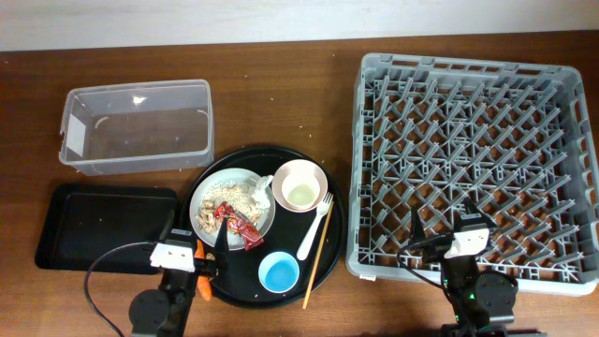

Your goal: Sort waste into correct bins and load items into the dishwasher rack

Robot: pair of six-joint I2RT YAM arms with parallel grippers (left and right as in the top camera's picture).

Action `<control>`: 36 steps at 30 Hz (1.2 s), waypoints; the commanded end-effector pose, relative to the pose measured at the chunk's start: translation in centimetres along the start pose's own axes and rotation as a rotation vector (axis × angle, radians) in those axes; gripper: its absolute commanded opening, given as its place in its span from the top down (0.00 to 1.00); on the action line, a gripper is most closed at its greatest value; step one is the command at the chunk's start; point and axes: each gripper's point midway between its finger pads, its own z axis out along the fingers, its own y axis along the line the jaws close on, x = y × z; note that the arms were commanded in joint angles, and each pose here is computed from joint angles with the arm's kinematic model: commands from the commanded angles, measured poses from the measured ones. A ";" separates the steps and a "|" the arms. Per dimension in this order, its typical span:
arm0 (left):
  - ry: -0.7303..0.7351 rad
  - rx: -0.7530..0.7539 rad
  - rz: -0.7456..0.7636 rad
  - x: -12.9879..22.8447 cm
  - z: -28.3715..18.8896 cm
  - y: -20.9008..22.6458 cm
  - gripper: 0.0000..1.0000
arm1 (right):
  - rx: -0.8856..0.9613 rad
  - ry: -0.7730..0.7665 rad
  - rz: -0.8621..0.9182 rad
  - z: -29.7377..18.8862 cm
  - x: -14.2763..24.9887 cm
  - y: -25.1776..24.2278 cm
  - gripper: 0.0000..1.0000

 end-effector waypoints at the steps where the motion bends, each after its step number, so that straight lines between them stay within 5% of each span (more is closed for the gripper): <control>1: 0.000 0.014 0.019 0.2 0.0 -0.3 0.00 | 0.009 0.004 -0.006 0.0 0.2 -0.2 0.02; 13: -0.001 0.014 0.004 0.1 0.0 -0.3 0.00 | 0.002 0.000 0.160 -0.1 -0.1 -0.1 0.02; 23: 0.087 0.013 -0.056 -1.9 -0.8 -0.3 0.00 | -0.013 0.026 0.162 -1.7 -4.7 0.0 0.02; 36: 0.525 0.051 -0.111 -5.2 1.5 -1.0 0.00 | -0.006 0.500 0.202 -1.3 -6.7 -0.2 0.02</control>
